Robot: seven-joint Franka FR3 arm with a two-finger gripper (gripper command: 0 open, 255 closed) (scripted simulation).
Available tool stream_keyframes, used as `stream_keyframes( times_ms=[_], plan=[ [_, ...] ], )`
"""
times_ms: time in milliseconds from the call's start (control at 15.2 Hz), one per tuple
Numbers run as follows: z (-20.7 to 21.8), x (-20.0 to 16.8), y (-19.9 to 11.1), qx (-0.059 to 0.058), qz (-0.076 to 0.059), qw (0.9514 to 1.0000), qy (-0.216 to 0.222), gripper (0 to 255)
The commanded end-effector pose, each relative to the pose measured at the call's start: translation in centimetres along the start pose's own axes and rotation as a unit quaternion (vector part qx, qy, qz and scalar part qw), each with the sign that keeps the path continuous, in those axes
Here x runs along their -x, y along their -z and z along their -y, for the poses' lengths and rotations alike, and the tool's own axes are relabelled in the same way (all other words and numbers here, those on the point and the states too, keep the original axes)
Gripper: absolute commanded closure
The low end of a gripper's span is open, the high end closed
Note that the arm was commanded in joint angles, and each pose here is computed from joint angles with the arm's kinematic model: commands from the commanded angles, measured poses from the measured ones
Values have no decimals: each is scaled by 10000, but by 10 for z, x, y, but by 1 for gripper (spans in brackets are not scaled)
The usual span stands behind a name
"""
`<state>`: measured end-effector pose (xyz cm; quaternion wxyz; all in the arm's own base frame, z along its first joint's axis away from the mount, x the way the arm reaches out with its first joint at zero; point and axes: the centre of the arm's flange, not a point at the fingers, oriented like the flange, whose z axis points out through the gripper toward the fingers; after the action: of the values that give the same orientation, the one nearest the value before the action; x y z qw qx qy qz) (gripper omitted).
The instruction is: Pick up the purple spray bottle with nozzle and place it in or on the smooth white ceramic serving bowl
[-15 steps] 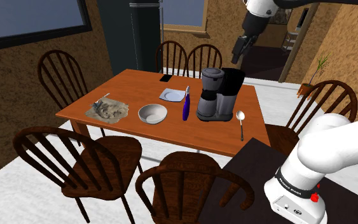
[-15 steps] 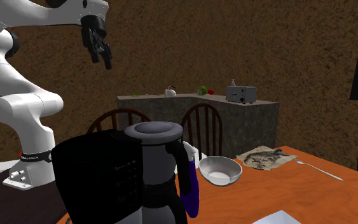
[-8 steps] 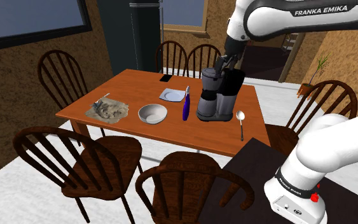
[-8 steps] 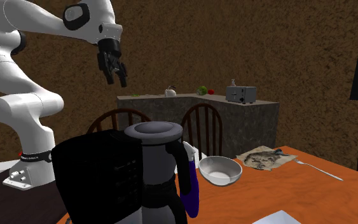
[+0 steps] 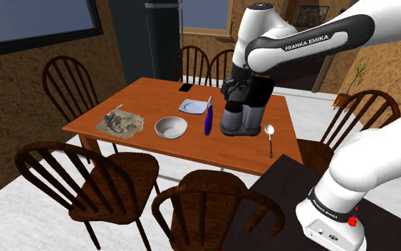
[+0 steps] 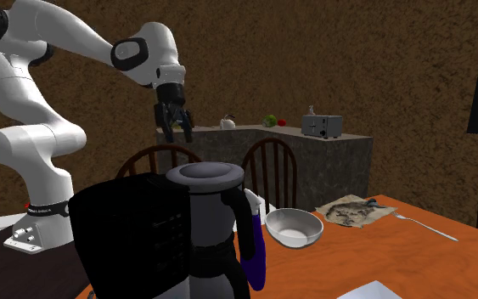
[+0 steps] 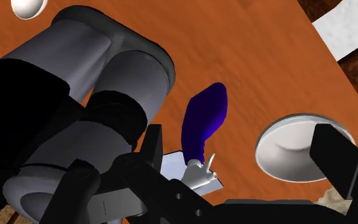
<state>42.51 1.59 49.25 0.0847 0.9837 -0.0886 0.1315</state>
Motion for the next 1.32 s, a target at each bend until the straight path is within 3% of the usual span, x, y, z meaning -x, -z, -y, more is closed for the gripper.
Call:
stream_keyframes(
  times_ms=[0, 594, 1254],
  plan=[
    [9, -11, -29, 34, -13, 9998, -215, 0],
    [37, -56, -137, 237, -32, 9936, -1101, 0],
    [52, -110, -255, 455, -51, 9777, -2049, 0]
  ],
)
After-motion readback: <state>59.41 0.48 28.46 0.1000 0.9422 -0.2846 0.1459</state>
